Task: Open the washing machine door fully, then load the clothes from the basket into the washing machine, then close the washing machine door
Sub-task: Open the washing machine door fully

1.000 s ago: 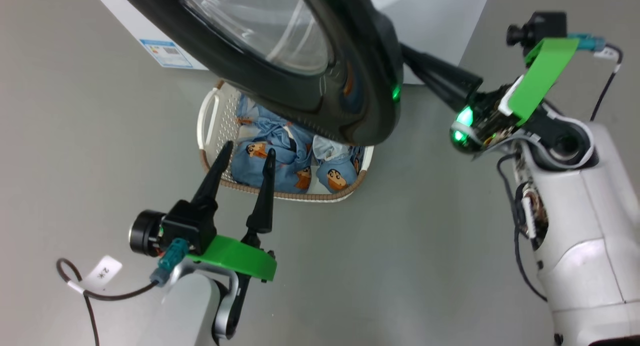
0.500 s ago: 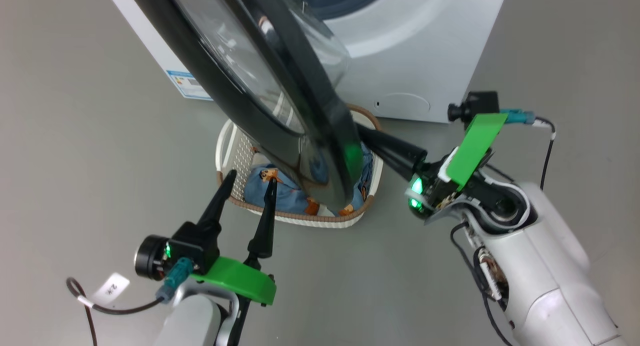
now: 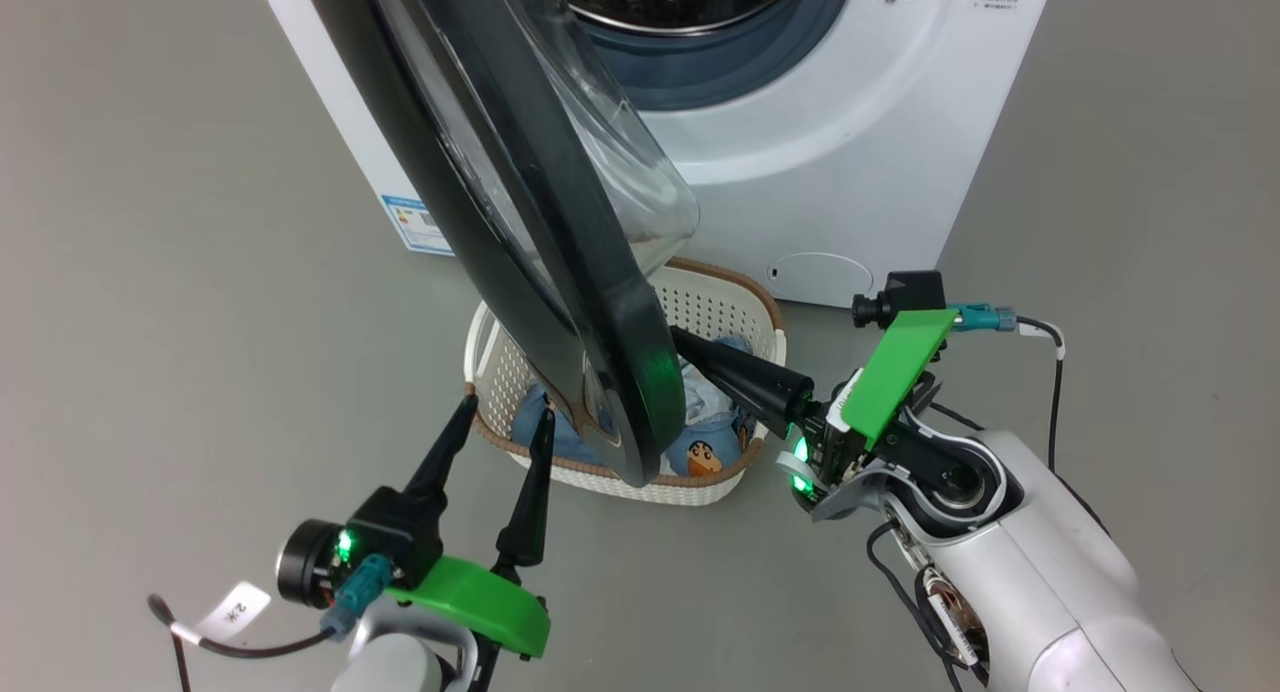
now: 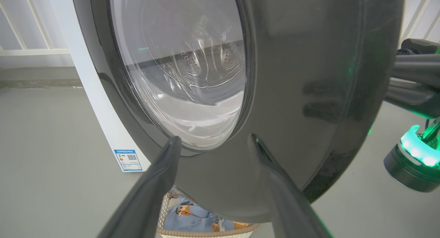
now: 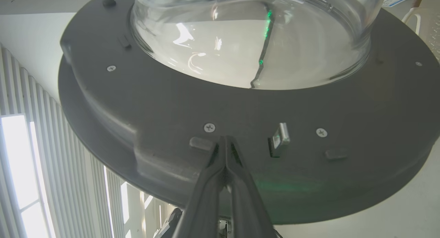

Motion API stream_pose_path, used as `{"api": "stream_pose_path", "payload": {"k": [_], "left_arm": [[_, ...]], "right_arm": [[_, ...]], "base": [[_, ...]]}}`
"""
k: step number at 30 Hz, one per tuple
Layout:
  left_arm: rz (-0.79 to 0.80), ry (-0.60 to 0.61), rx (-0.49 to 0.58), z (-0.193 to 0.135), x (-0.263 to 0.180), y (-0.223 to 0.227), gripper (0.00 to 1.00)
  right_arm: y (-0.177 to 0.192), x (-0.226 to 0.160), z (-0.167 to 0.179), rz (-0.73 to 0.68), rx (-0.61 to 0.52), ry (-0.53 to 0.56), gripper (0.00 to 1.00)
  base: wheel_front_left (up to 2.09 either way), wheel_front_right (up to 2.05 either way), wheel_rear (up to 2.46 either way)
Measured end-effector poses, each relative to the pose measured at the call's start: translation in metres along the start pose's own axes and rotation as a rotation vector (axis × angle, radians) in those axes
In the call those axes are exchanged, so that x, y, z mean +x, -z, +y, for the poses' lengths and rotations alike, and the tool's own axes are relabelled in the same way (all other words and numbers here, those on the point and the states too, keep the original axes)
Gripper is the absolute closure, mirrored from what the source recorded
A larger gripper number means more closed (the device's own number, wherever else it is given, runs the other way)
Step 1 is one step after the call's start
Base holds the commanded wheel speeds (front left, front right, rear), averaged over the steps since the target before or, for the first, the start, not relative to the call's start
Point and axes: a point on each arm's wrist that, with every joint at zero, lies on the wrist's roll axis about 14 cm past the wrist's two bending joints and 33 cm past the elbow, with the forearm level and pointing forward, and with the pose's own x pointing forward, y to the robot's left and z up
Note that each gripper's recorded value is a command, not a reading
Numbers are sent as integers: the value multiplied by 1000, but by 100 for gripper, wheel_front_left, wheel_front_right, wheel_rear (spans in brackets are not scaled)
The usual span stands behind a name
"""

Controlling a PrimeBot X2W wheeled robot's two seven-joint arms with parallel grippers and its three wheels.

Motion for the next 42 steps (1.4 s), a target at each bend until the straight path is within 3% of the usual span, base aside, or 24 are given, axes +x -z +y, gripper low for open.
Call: {"api": "stream_pose_path", "payload": {"k": [13,24,26,27,28,35,42], "left_arm": [[-14,4,-6,-1,-4,-5,0],[-13,14,-10,-4,-1,-4,0],[-15,25,-10,-7,0,-4,0],[-17,28,-7,-7,1,-5,0],[-19,30,-8,-8,1,-5,0],[-9,41,-3,-12,0,-1,0],[-18,45,-1,-10,0,-4,0]], "right_arm": [[-12,-12,15,-100,19,-37,100],[-55,-74,26,-380,18,-92,100],[-61,-91,25,-441,19,-93,55],[-64,-99,23,-477,23,-91,13],[-66,-108,21,-512,23,-86,0],[-73,-156,7,-697,-9,-29,0],[-72,-210,-10,-896,-144,97,0]], "base": [[0,0,0],[0,0,0],[0,0,0],[0,0,0],[0,0,0],[0,0,0],[0,0,0]]}}
